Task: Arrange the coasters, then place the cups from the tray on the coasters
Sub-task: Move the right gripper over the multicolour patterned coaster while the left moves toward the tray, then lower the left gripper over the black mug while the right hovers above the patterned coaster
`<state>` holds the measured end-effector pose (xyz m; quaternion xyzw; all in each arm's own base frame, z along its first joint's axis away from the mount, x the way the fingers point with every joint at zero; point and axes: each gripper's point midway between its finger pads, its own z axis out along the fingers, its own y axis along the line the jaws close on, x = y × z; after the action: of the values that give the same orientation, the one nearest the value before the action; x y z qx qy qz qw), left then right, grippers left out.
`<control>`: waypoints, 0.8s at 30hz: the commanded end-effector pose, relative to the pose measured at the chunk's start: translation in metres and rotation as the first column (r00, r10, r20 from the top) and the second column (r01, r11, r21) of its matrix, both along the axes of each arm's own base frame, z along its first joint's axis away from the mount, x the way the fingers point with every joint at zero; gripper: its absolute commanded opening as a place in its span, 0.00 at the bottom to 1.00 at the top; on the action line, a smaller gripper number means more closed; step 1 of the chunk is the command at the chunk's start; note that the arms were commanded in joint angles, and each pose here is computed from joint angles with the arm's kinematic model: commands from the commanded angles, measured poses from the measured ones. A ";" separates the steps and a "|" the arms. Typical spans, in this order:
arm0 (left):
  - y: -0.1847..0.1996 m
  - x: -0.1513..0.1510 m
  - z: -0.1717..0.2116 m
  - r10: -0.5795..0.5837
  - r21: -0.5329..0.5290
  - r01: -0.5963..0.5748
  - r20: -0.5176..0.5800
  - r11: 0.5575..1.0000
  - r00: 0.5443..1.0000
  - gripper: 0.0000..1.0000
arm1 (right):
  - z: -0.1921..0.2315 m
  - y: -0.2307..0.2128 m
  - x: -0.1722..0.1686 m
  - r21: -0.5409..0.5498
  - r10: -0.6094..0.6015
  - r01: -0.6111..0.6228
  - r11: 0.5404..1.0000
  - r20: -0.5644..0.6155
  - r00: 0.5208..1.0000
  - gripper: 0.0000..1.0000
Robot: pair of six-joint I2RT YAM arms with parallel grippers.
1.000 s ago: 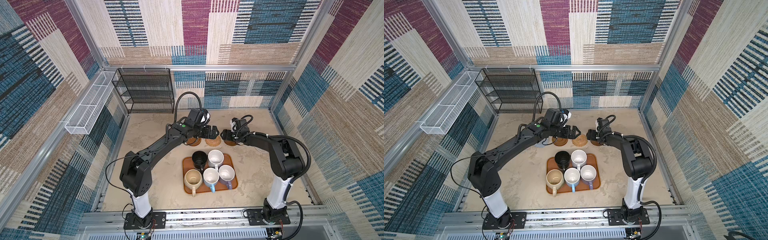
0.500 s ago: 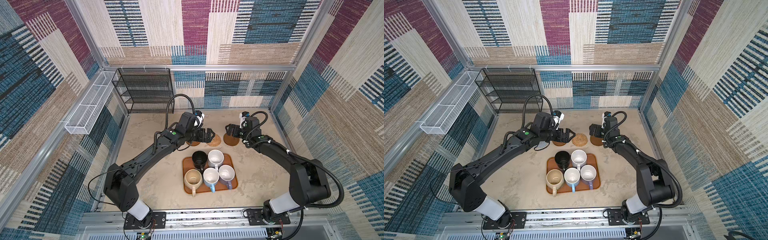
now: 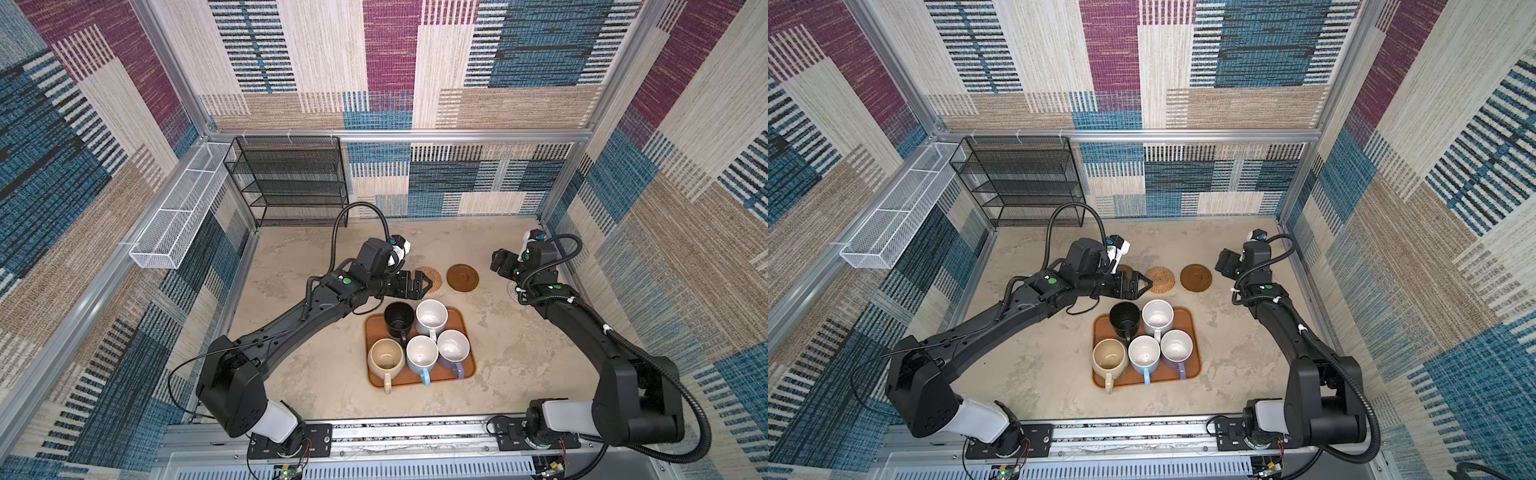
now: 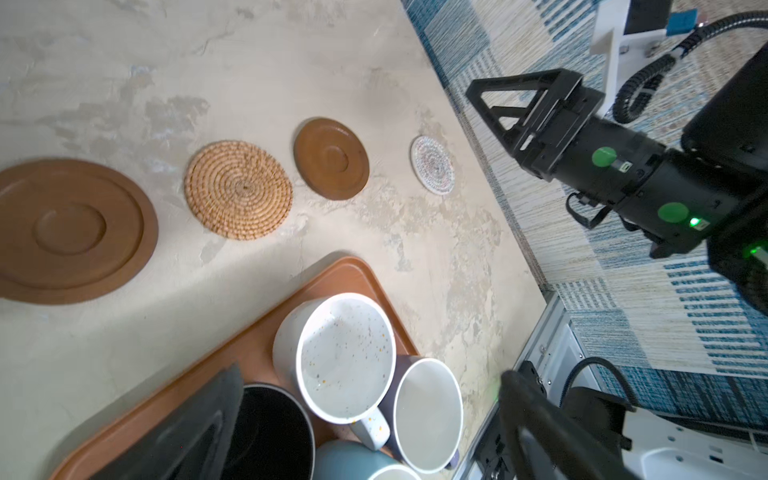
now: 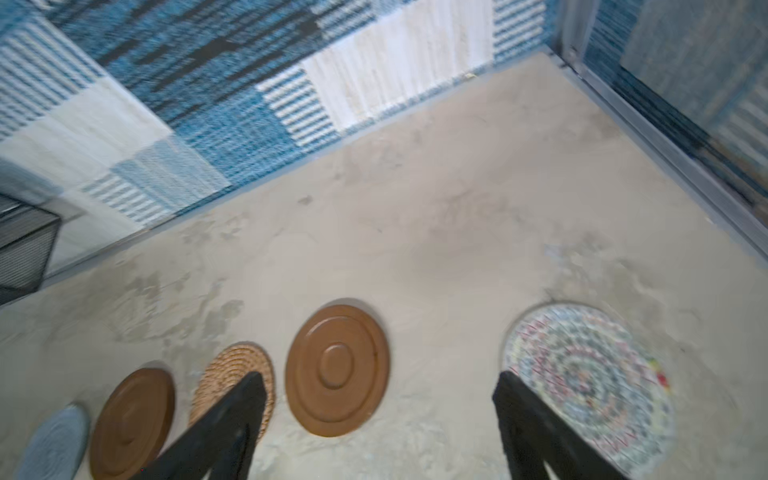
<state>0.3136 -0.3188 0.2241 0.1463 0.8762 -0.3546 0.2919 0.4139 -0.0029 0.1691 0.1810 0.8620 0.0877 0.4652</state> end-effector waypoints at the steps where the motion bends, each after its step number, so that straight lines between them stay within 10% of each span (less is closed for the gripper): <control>1: -0.007 0.000 0.006 0.009 -0.072 -0.008 0.015 0.997 1.000 0.98 | -0.032 -0.014 0.001 0.041 -0.009 0.012 0.999 -0.076 0.997 0.76; 7: -0.010 -0.003 0.001 0.014 -0.143 -0.010 0.031 0.990 0.999 0.97 | -0.088 -0.027 0.002 0.041 -0.055 0.064 0.997 -0.200 0.978 0.60; 24: -0.065 0.007 0.032 -0.139 -0.218 0.148 0.054 0.965 0.989 0.94 | -0.135 -0.064 -0.012 -0.090 -0.202 0.182 0.979 -0.335 0.920 0.58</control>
<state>0.3249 -0.3715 0.2370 0.1657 0.8354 -0.4342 0.2935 0.4002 -0.0669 0.0401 0.2623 0.9085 -0.0194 0.3247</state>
